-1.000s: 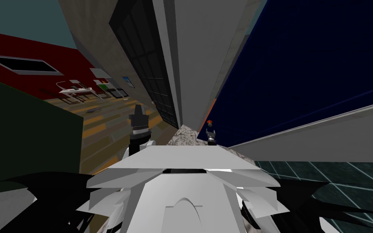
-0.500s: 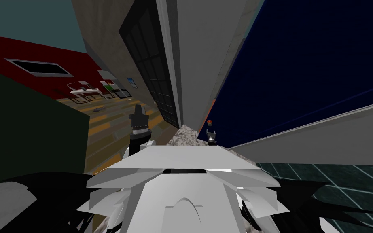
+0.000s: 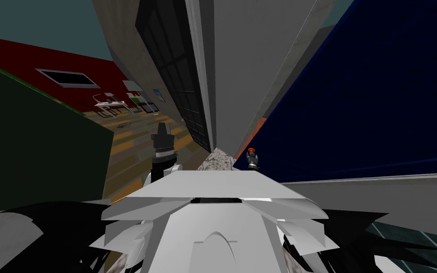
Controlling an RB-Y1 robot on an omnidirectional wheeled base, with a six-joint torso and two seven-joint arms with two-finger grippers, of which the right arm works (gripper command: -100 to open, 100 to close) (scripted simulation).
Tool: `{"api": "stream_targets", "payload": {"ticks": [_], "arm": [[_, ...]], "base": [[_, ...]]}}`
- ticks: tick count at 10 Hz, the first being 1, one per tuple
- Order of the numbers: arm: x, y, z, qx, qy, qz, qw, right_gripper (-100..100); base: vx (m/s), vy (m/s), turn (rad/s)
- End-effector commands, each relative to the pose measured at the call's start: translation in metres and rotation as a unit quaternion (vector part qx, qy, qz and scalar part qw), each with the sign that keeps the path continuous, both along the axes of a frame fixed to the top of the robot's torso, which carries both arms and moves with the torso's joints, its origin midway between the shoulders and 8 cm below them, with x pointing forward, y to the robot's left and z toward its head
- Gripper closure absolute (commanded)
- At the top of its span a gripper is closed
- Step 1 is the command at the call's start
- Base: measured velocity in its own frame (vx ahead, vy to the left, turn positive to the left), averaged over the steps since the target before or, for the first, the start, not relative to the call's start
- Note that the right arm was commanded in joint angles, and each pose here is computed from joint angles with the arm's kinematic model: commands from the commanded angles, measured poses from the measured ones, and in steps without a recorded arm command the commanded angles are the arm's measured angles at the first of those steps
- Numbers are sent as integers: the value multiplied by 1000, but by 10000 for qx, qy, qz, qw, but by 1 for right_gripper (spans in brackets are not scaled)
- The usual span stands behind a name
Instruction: Pull the door open
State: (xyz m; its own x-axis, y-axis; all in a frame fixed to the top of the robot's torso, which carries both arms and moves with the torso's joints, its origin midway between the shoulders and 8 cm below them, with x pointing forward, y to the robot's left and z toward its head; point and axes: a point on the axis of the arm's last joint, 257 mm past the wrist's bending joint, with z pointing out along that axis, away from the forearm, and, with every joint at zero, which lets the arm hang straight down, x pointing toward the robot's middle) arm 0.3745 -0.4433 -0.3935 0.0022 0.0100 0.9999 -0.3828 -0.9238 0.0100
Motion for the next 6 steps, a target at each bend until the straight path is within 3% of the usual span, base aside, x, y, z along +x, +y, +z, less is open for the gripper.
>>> {"api": "stream_targets", "payload": {"ticks": [1,2,6], "arm": [[0,0,0,0,0,0,10000,-100],[0,0,0,0,0,0,10000,100],[0,0,0,0,0,0,10000,100]], "base": [[95,-14,26],[-12,-7,-43],[-24,1,3]]}}
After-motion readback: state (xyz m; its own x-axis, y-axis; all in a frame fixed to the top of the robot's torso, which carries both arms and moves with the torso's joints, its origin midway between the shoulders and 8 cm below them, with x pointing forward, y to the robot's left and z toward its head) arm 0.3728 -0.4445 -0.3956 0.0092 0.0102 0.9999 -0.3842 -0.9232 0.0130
